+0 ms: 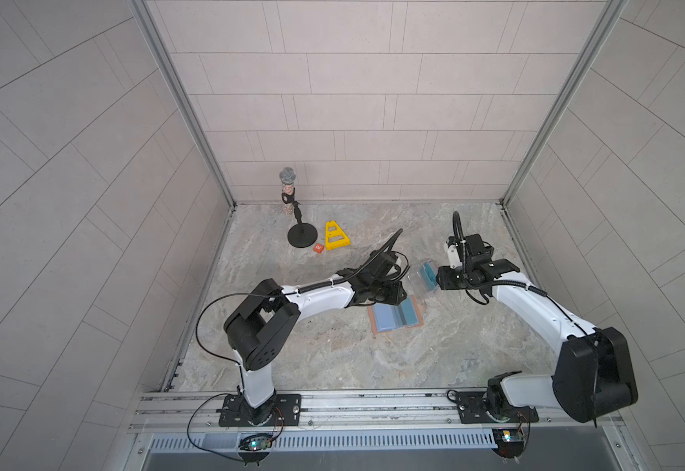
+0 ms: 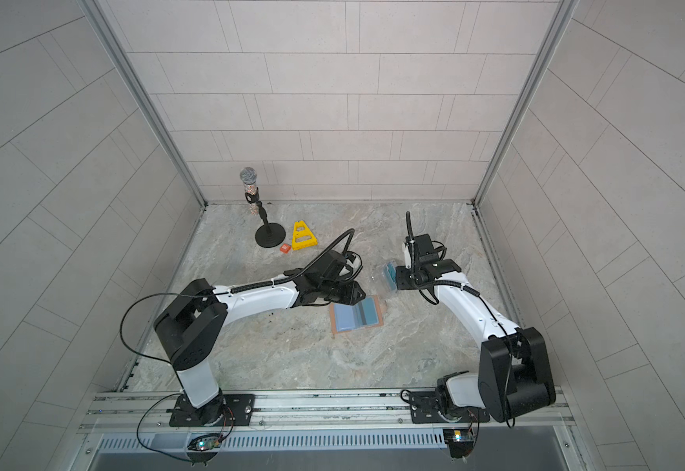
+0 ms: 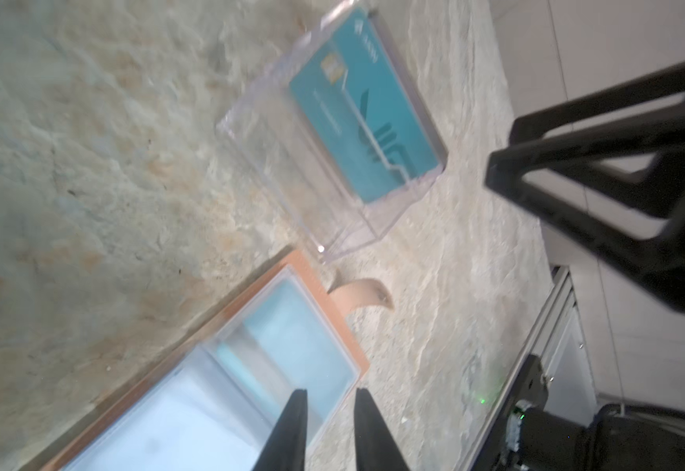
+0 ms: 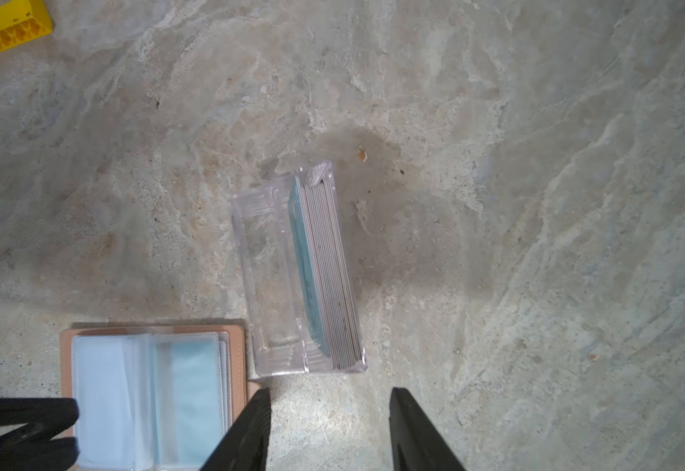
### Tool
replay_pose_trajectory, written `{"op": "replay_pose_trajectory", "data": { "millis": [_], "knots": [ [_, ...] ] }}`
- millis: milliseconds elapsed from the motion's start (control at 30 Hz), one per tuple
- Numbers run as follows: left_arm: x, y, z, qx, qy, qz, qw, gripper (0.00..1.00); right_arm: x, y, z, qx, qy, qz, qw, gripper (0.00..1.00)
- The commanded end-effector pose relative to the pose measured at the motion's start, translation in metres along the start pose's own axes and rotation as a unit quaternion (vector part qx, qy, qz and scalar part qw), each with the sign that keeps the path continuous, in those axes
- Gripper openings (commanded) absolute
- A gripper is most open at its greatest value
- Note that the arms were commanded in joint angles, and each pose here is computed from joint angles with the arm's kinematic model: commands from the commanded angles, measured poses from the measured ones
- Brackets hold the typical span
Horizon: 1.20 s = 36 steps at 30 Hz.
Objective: Insert credit cards into a card holder
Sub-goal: Pick up the credit card from the storage box.
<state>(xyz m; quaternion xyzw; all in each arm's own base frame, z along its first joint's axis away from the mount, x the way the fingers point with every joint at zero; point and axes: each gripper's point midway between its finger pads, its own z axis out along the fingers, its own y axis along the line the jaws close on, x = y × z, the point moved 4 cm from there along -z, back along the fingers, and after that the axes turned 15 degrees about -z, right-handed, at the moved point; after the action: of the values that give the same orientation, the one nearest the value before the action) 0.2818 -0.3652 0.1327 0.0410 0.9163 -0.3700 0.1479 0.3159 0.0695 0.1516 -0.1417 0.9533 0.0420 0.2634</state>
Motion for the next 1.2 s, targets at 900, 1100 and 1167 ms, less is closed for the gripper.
{"op": "replay_pose_trajectory", "data": {
  "millis": [900,1100,1167],
  "knots": [
    [-0.060,0.002,0.079,-0.019,0.015,-0.085,0.996,0.59,-0.019,-0.016,0.045,-0.051,0.078,-0.020,0.995,0.59],
    [-0.063,0.007,0.089,-0.024,0.018,-0.099,0.995,0.59,-0.017,-0.018,0.051,-0.049,0.088,-0.017,0.995,0.59],
    [-0.063,0.009,0.091,-0.025,0.018,-0.103,0.994,0.59,-0.016,-0.019,0.052,-0.049,0.090,-0.016,0.995,0.59]
  ]
}}
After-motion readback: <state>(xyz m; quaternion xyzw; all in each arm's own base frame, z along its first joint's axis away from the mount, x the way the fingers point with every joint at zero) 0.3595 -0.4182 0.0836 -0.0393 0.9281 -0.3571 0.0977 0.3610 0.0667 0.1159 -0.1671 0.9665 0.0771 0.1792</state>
